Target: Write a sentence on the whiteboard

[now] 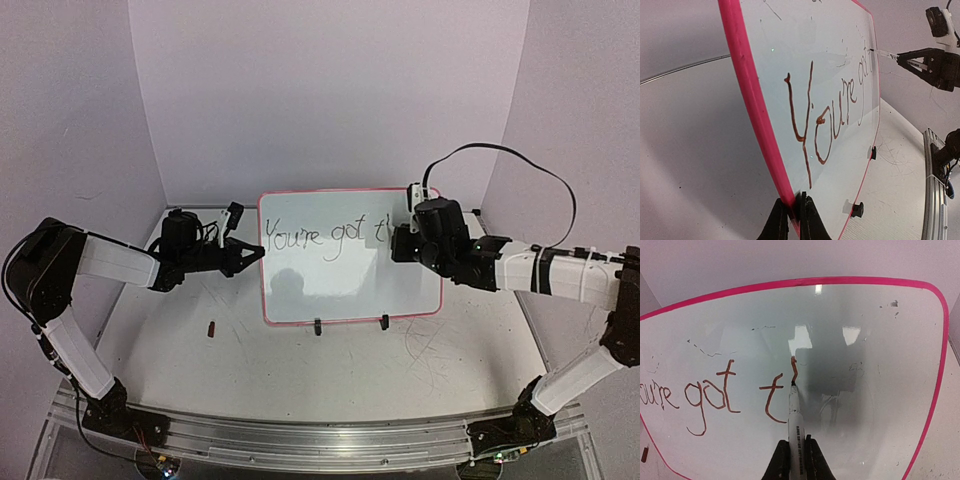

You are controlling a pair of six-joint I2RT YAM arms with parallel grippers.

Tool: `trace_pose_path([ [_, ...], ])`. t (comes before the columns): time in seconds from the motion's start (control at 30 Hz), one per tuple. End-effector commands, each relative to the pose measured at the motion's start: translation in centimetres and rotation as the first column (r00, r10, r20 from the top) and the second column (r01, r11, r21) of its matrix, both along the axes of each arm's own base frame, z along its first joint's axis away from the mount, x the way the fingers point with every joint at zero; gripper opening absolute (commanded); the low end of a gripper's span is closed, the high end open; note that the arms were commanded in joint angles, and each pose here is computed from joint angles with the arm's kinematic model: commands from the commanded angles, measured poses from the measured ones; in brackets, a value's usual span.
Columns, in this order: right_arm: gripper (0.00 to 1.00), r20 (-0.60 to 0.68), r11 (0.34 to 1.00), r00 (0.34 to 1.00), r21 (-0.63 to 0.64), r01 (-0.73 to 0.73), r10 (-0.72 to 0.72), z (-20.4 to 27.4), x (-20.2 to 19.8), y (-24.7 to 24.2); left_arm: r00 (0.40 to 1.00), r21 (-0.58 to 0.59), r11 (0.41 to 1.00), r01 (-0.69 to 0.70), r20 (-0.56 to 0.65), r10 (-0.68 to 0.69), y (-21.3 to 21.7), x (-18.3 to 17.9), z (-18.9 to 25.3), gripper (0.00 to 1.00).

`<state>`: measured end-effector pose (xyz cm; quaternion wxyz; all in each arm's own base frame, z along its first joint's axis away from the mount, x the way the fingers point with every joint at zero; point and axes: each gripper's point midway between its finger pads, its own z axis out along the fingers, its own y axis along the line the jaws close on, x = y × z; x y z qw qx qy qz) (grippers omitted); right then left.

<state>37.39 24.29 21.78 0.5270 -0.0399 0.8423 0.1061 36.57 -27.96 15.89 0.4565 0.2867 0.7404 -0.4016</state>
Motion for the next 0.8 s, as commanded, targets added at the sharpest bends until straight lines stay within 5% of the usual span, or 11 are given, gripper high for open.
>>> trace_pose_path([
  [0.0, 0.00, -0.018, 1.000, 1.000, 0.016, 0.000, 0.001, -0.3, -1.0, -0.2, 0.999, 0.086, 0.996, 0.012, 0.033, -0.014, -0.8, -0.3, -1.4, 0.00],
  [0.77, 0.00, -0.032, 1.000, 0.999, 0.014, 0.017, -0.017, -1.3, -1.6, 0.4, 0.999, 0.086, 0.996, 0.013, 0.032, -0.015, -0.8, -0.3, -1.4, 0.00],
])
